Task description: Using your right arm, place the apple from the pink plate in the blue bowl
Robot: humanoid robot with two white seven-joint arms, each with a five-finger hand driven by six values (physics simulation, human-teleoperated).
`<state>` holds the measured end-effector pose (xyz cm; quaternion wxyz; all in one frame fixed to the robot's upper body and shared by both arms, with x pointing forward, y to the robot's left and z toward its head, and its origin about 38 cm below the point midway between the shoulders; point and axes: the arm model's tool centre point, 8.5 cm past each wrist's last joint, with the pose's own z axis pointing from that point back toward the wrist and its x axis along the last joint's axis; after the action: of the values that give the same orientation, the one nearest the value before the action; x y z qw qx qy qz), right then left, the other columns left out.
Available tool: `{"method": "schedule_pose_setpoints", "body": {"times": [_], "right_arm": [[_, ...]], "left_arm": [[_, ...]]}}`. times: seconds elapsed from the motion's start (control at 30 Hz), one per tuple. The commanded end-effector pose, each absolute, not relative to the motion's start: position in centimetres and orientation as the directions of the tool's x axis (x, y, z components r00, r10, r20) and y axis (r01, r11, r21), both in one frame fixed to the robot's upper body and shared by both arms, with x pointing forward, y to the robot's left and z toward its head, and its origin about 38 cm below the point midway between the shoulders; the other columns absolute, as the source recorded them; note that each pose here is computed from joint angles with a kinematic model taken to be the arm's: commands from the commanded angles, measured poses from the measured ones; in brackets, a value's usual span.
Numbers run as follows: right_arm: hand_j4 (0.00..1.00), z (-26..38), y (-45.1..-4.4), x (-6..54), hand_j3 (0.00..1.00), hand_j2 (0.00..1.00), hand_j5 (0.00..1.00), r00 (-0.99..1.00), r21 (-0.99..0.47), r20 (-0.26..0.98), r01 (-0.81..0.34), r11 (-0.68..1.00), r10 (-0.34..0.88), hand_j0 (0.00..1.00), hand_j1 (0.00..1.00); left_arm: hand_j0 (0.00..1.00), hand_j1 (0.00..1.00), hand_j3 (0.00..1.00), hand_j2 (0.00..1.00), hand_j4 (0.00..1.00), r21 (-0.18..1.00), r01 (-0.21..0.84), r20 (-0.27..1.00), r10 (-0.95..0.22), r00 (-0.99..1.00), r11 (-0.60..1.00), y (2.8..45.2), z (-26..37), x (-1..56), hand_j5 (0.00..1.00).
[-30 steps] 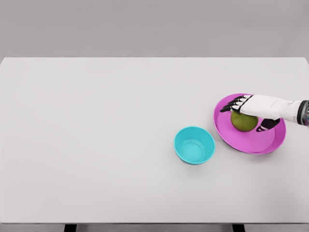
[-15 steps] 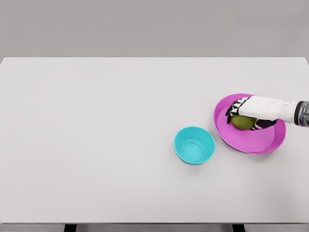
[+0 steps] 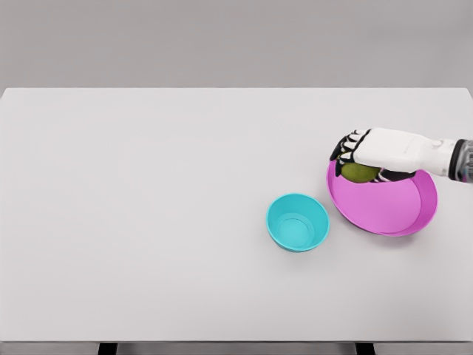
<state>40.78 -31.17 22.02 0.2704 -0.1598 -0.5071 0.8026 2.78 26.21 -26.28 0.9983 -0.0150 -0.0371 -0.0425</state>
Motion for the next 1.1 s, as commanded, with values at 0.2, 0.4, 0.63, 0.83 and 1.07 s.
{"method": "schedule_pose_setpoints", "body": {"times": [0.2,0.4,0.63,0.83,1.07], "right_arm": [[0.58,23.9,-26.9,38.3,0.58,0.58,0.58,-0.881,-0.922,-0.023,-0.164,-0.350,0.473,0.58,0.58],[0.58,23.3,-26.1,37.8,0.58,0.58,0.58,-0.893,-0.919,-0.011,-0.168,-0.356,0.450,0.58,0.58],[0.58,21.8,-24.8,37.3,0.58,0.58,0.58,-0.907,-0.913,0.026,-0.193,-0.360,0.420,0.58,0.58],[0.58,22.3,-24.7,37.4,0.58,0.58,0.58,-0.910,-0.920,0.042,-0.196,-0.338,0.413,0.58,0.58],[0.59,22.2,-24.6,37.1,0.59,0.59,0.59,-0.910,-0.926,0.089,-0.225,-0.302,0.404,0.59,0.59]], "left_arm": [[1.00,1.00,1.00,1.00,1.00,-0.027,0.086,0.075,-0.084,0.994,0.996,26.2,-26.3,2.8,1.00],[1.00,1.00,1.00,1.00,1.00,-0.027,0.086,0.075,-0.084,0.994,0.996,26.2,-26.3,2.8,1.00],[1.00,1.00,1.00,1.00,1.00,-0.027,0.086,0.075,-0.084,0.994,0.996,26.2,-26.3,2.8,1.00],[1.00,1.00,1.00,1.00,1.00,-0.027,0.086,0.075,-0.084,0.994,0.996,26.2,-26.3,2.8,1.00],[1.00,1.00,1.00,1.00,1.00,-0.027,0.086,0.075,-0.084,0.994,0.996,26.2,-26.3,2.8,1.00]]}}
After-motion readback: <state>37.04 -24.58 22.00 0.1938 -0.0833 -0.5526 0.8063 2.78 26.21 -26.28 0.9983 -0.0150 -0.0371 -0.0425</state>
